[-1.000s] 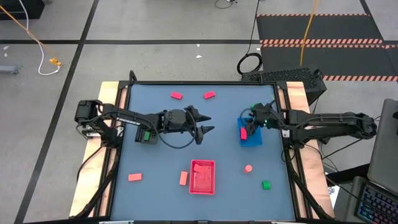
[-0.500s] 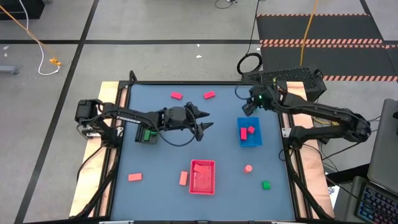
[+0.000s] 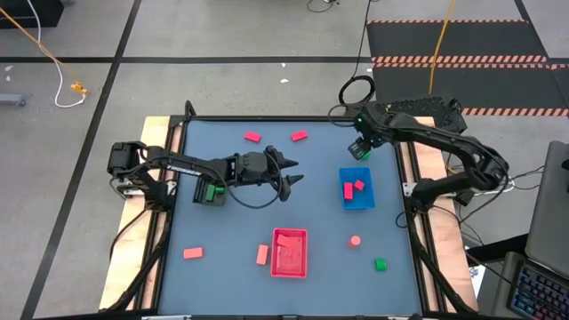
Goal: Sort & place blocks by color
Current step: Put the green block into the black bin
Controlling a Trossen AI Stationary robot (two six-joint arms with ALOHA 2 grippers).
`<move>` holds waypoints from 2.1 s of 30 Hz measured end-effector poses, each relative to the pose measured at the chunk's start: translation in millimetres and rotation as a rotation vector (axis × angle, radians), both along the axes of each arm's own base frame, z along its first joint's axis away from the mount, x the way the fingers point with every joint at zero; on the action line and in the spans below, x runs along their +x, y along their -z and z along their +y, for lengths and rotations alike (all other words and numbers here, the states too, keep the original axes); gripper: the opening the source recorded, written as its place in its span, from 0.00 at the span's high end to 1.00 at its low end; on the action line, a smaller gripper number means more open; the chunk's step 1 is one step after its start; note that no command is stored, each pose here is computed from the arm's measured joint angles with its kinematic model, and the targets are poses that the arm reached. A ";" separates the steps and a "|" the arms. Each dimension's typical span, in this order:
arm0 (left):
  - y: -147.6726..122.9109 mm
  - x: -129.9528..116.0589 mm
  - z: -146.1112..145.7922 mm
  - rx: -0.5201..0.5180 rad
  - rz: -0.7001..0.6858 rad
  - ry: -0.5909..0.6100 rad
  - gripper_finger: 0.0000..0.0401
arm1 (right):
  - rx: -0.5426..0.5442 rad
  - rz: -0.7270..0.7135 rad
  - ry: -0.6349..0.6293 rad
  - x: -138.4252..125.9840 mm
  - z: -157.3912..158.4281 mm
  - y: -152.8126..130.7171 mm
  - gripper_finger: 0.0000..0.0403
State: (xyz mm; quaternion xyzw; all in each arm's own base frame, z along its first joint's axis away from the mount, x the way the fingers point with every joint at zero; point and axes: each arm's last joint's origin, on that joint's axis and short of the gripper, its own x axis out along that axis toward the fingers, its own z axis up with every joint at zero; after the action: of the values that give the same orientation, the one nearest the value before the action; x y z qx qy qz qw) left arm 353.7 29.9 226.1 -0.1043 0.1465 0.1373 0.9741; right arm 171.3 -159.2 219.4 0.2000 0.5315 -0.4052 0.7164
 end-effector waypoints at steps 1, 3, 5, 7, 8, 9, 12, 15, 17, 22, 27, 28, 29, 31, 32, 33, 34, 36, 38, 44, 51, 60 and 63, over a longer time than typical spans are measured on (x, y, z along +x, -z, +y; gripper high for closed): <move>0.0 0.0 0.1 0.000 0.000 0.000 0.39 | 0.004 0.008 0.002 0.2 -0.8 1.8 0.59; 0.1 0.0 0.1 0.000 0.001 0.000 0.39 | 0.005 0.010 0.003 0.7 -1.6 2.8 0.59; 0.7 -0.3 0.1 -0.001 0.008 0.000 0.39 | -0.005 0.000 0.002 1.0 -2.7 2.0 0.59; 1.4 -0.6 0.1 -0.001 0.016 0.000 0.39 | -0.005 -0.005 0.006 -0.4 -4.0 1.3 0.59; 1.8 -0.7 0.1 -0.002 0.020 0.000 0.39 | 0.009 -0.002 0.009 -1.9 -4.0 1.8 0.59; 2.2 -0.9 0.0 -0.002 0.025 0.000 0.39 | 0.033 0.002 0.011 -4.0 -3.7 2.5 0.59; 2.6 -1.0 0.0 -0.002 0.029 0.000 0.39 | 0.085 0.053 0.025 -8.8 -1.9 6.5 0.59; 2.2 -0.9 0.0 -0.002 0.024 0.000 0.39 | 0.125 0.095 0.032 -11.9 -1.3 10.6 0.58; 2.2 -0.9 0.0 -0.002 0.025 0.000 0.39 | 0.134 0.107 0.026 -11.4 -1.8 12.8 0.56; 2.2 -0.9 -0.1 -0.002 0.024 0.000 0.39 | 0.156 0.075 -0.016 -6.5 -4.1 16.6 0.48; 2.4 -1.0 0.0 -0.003 0.026 0.000 0.39 | 0.157 0.073 -0.017 -2.3 -8.0 22.3 0.37; 2.4 -1.0 0.0 -0.003 0.026 0.000 0.39 | 0.167 0.080 -0.008 -1.7 -8.6 24.8 0.35; 2.4 -1.0 0.0 -0.003 0.027 0.000 0.39 | 0.178 0.089 -0.002 -1.1 -9.2 27.8 0.33; 2.5 -1.0 -0.1 -0.003 0.027 0.000 0.39 | 0.196 0.108 -0.002 0.8 -11.0 33.9 0.30; 2.5 -1.0 -0.1 -0.003 0.027 0.000 0.39 | 0.201 0.114 -0.002 2.1 -12.1 36.9 0.29; 2.5 -1.0 -0.1 -0.003 0.027 0.000 0.39 | 0.204 0.116 -0.001 3.4 -13.5 39.8 0.29; 2.5 -1.0 -0.1 -0.003 0.028 0.000 0.39 | 0.204 0.116 -0.002 4.9 -14.8 42.2 0.28; 2.5 -1.0 -0.1 -0.003 0.027 0.000 0.39 | 0.204 0.117 -0.002 6.8 -16.7 45.9 0.28; 2.6 -1.0 0.0 -0.003 0.028 0.000 0.39 | 0.203 0.115 -0.002 8.5 -18.2 48.6 0.29; 2.6 -1.0 0.0 0.015 0.033 0.007 0.39 | 0.206 0.118 0.000 8.5 -18.5 49.7 0.35; 2.6 -0.9 -1.0 0.015 0.033 0.010 0.39 | 0.211 0.123 0.006 3.5 -15.9 59.6 0.45; 2.6 -0.9 -1.5 0.017 0.033 0.012 0.39 | 0.186 0.112 -0.032 -1.3 -11.7 76.5 0.52; 2.6 -0.9 -1.7 0.019 0.033 0.013 0.39 | 0.174 0.121 -0.058 -1.1 -12.1 76.6 0.59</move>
State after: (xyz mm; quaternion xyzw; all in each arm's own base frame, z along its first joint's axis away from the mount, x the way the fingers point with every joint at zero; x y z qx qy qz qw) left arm 352.8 28.2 223.5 -0.0919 0.1622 0.1340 0.9733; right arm 170.2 -171.3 142.7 0.2213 0.6126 -0.3480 0.6743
